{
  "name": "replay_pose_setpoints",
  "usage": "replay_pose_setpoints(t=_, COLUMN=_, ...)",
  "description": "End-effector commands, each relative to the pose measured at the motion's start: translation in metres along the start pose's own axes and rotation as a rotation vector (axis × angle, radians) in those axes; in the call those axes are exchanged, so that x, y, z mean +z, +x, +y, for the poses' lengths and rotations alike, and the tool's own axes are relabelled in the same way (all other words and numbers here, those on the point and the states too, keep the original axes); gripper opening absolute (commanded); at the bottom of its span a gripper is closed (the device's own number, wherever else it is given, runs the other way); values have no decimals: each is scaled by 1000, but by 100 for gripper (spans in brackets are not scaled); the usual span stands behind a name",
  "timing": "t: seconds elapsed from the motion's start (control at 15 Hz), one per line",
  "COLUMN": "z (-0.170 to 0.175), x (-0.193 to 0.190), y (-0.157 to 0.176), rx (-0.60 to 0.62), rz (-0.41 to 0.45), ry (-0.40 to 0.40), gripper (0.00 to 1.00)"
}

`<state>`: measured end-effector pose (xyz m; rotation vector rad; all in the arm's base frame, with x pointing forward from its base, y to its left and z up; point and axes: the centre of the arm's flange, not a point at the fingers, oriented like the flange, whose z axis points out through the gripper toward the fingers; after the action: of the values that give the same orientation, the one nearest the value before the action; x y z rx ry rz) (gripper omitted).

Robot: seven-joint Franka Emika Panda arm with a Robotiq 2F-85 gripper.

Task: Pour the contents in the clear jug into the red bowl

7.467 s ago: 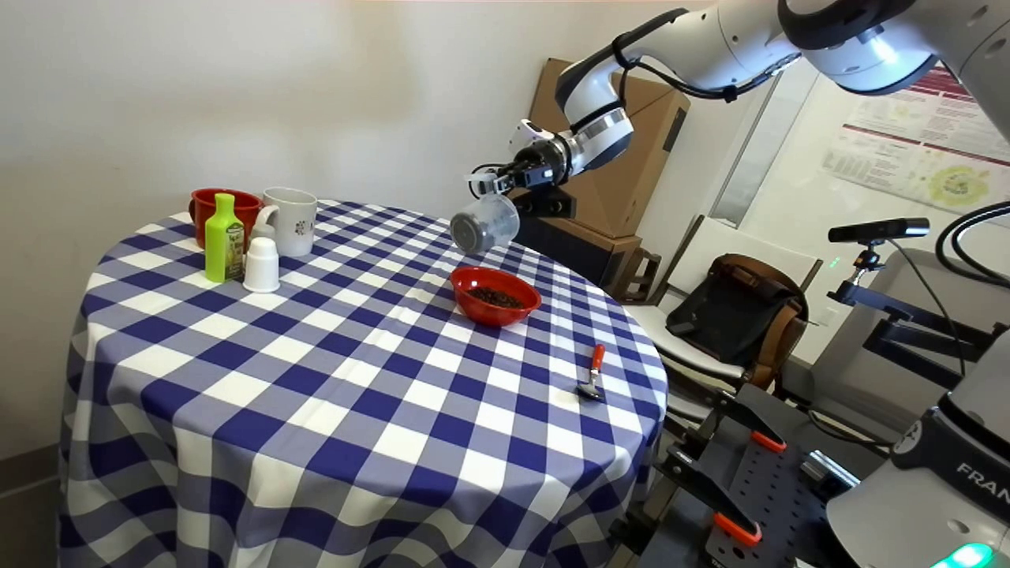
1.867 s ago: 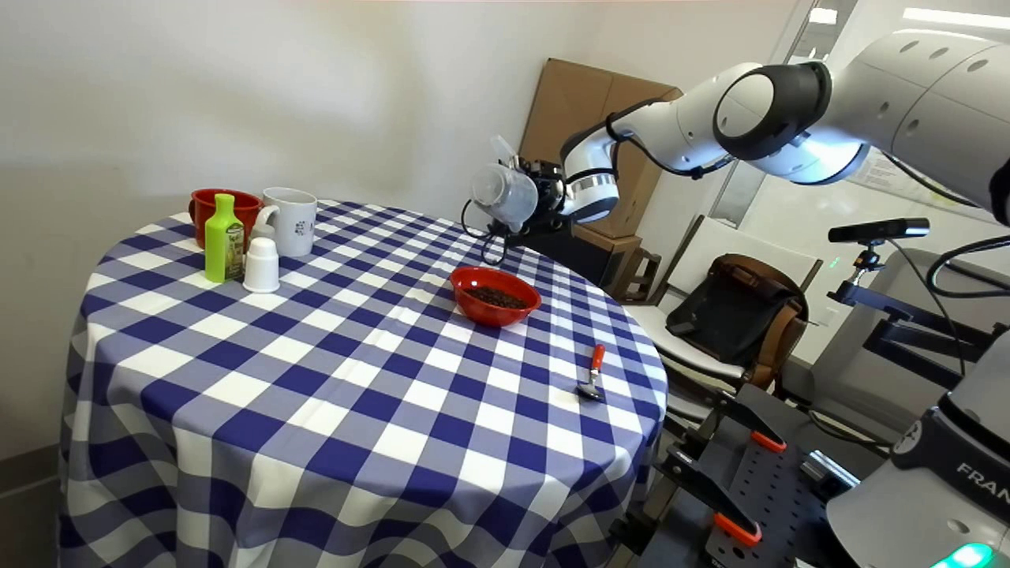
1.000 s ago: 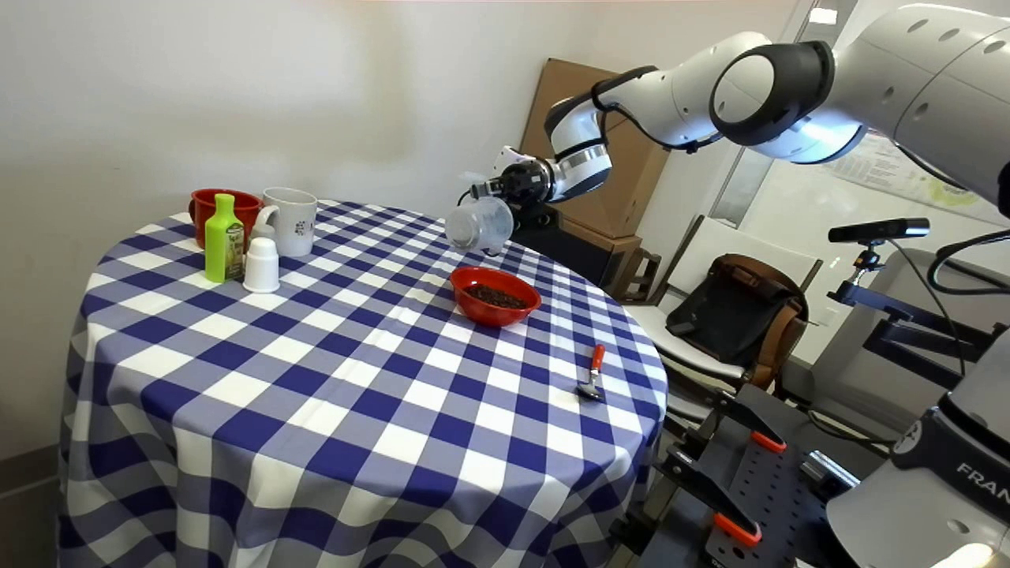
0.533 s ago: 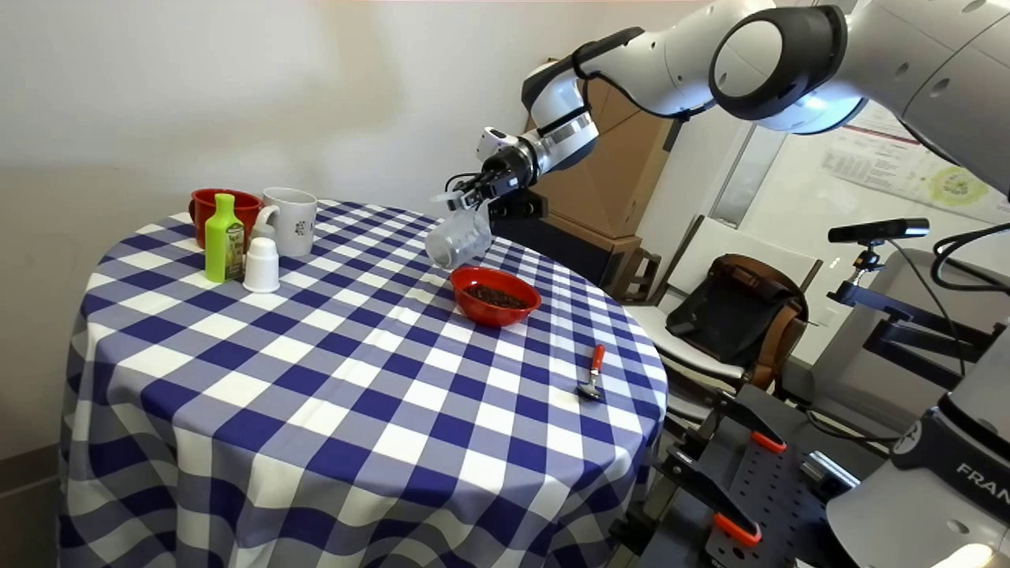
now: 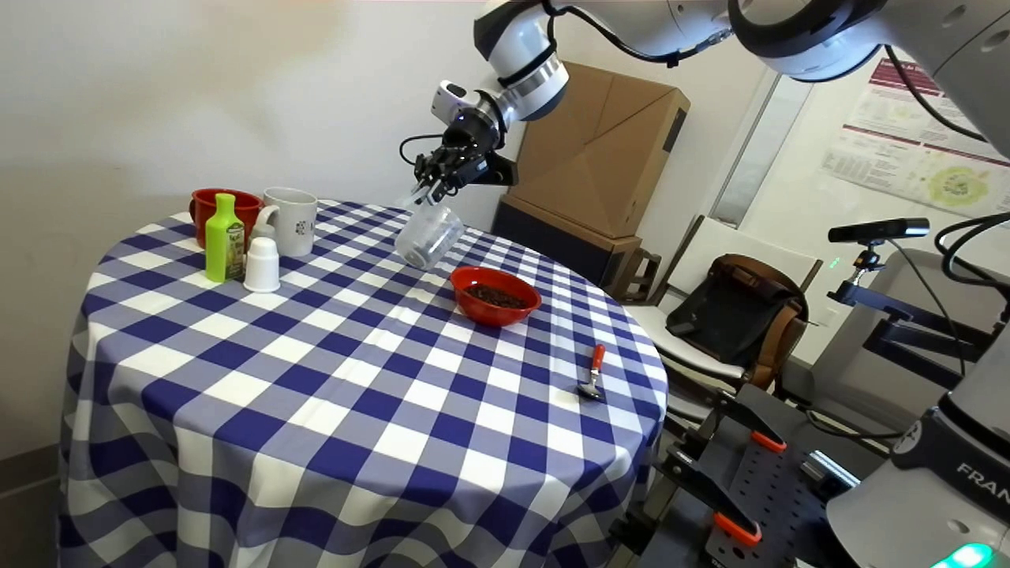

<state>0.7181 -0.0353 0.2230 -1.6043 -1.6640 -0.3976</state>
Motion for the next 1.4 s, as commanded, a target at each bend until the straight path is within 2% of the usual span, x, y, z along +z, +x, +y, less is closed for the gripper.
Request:
replay_pose_setpoints(t=0.0, z=-25, x=24, y=36, rx=-105, rz=-165, ry=-57, gripper=8)
replay_pose_setpoints(t=0.4, z=-34, x=69, y=74, rx=-321, rz=-410, ry=-184, gripper=8)
replay_pose_setpoints(t=0.87, z=-53, x=92, y=100, rx=-600, rz=-647, ry=-246, gripper=8)
replay_pose_setpoints(t=1.07, z=-64, x=94, y=111, rx=-653, rz=-684, ry=-266, gripper=8)
replay_pose_setpoints(t=1.2, z=-72, x=101, y=113, rx=-649, rz=-682, ry=-246, gripper=8)
replay_pose_setpoints(t=1.33, z=-80, x=110, y=112, rx=-606, rz=-663, ry=-182, gripper=8)
